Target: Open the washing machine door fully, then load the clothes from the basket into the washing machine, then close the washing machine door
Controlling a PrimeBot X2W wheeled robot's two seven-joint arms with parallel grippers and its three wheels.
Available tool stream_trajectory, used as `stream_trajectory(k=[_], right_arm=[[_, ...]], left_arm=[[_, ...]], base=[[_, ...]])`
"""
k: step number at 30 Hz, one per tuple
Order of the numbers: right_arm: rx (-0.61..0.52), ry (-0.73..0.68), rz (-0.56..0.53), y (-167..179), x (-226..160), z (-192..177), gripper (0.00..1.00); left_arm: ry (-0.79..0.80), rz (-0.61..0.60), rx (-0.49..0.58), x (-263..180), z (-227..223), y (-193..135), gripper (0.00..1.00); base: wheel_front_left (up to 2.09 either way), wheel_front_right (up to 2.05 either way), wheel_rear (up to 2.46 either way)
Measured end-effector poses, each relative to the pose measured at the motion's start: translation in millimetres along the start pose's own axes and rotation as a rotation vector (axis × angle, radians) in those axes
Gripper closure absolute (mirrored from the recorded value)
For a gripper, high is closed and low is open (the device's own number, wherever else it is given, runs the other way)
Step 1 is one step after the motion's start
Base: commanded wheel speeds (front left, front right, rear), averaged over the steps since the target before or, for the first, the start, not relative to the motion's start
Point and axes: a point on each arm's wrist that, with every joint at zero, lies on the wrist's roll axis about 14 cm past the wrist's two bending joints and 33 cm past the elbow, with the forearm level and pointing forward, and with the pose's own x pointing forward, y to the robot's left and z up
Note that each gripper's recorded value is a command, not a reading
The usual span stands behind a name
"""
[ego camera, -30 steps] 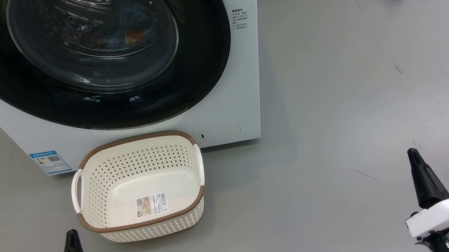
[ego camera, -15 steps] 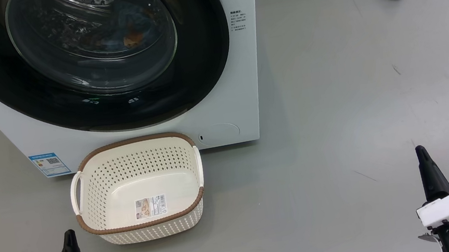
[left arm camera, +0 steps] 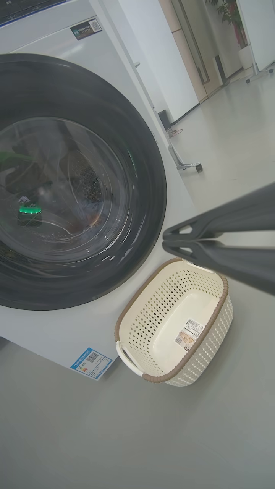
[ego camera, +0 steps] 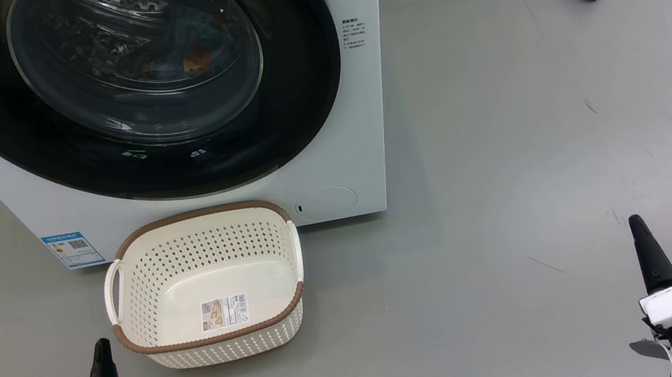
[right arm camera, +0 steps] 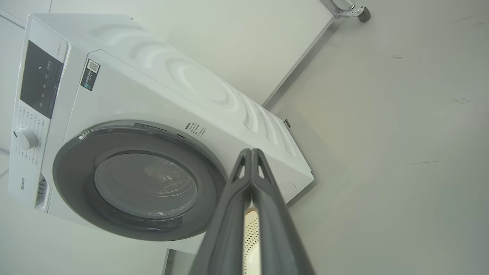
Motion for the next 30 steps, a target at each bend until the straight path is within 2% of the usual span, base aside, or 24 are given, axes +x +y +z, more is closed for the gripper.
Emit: stream_trajectory(k=[30], right_arm=[[0.405,-0.021,-0.010,-5,5,14,1.00]], left_arm=[[0.039,-0.011,-0.391,16,0,-8,1.00]], base=[[0.00,0.00,0.00]])
